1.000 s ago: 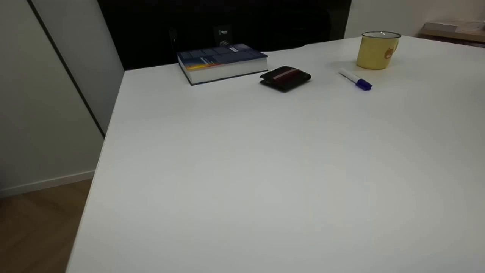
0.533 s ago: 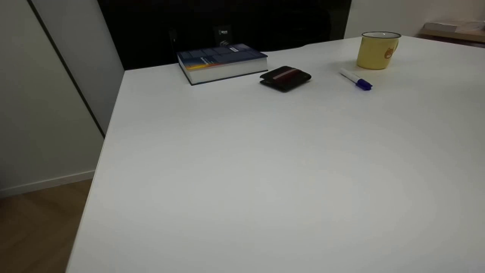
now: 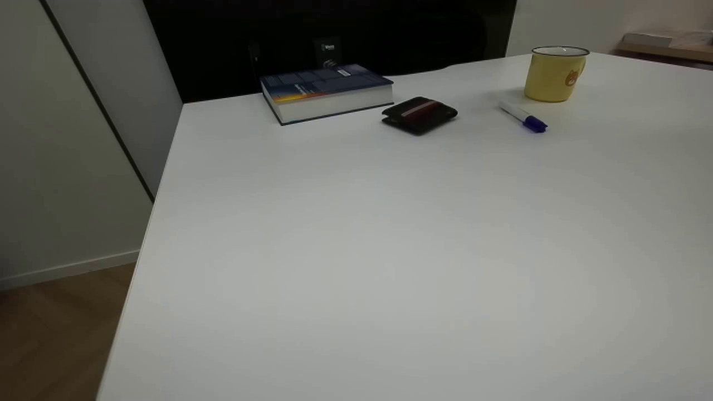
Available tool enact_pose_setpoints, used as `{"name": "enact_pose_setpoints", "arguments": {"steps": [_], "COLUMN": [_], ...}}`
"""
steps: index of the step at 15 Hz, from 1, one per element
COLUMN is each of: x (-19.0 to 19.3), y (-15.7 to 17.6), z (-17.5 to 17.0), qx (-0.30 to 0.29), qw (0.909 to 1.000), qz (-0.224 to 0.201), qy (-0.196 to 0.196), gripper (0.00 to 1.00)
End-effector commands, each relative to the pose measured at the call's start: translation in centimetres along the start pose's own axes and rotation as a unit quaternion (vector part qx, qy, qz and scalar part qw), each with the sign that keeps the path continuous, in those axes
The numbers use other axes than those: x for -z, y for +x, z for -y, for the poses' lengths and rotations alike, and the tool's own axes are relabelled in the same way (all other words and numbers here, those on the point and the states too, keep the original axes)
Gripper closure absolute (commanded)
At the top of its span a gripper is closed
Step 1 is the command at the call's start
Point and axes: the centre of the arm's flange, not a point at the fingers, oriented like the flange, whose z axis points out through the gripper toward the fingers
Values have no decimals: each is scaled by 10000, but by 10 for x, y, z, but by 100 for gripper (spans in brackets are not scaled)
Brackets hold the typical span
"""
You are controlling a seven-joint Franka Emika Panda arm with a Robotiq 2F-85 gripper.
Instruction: Put the marker in the mug
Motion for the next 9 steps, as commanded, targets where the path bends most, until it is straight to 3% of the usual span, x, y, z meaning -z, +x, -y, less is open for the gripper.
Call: {"name": "enact_pose_setpoints", "arguments": {"steps": [1,9], "x": [0,-7], "y": [0,11], "z": [0,2], "qx": [-3,105], "qw": [10000,9998], "qz": [-2,-122], "qy": [-1,-128], "gripper": [0,0]}}
